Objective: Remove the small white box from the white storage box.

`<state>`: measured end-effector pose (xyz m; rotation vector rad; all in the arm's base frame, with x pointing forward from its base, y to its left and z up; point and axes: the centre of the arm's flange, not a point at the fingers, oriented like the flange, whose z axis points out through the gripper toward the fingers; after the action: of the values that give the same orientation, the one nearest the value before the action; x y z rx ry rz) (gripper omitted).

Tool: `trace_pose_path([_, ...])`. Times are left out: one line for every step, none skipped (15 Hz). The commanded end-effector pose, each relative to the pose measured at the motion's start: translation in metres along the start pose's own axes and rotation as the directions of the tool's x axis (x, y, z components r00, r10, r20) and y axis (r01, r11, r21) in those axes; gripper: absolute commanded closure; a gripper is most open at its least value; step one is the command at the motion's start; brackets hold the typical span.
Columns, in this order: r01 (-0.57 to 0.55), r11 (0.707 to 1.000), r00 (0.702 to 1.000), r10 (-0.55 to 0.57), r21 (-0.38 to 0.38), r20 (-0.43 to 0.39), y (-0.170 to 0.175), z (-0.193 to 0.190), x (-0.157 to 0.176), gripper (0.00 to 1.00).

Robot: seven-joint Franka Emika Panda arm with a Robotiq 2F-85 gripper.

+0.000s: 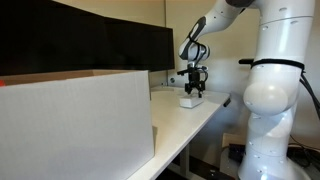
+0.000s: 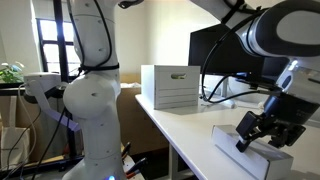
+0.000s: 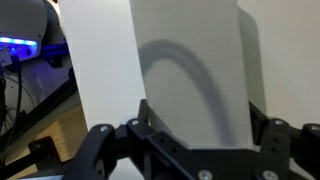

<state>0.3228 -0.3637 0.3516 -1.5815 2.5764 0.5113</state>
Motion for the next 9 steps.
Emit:
trace_pose_path([-0.032, 0.999, 0.999, 0.032, 0.031, 0.025, 0.0046, 0.003, 0.0054, 0.37])
trace_pose_path([-0.034, 0.999, 0.999, 0.033, 0.032, 0.026, 0.0052, 0.0028, 0.0064, 0.36])
trace_pose_path([-0.036, 0.999, 0.999, 0.035, 0.031, 0.027, 0.0057, 0.0031, 0.0079, 0.03])
trace_pose_path([-0.037, 0.999, 0.999, 0.036, 0.031, 0.028, 0.0063, 0.0029, 0.009, 0.03])
trace_pose_path([-0.039, 0.999, 0.999, 0.038, 0.031, 0.029, 0.0069, 0.0027, 0.0103, 0.0])
trace_pose_path([-0.042, 0.999, 0.999, 0.041, 0.031, 0.028, 0.0075, 0.0024, 0.0114, 0.0])
trace_pose_path([-0.043, 0.999, 0.999, 0.042, 0.031, 0.028, 0.008, 0.0018, 0.0128, 0.0])
trace_pose_path([-0.044, 0.999, 0.999, 0.044, 0.031, 0.029, 0.0087, 0.0016, 0.0136, 0.0])
trace_pose_path([-0.046, 0.998, 0.999, 0.045, 0.032, 0.028, 0.0093, 0.0014, 0.0148, 0.0])
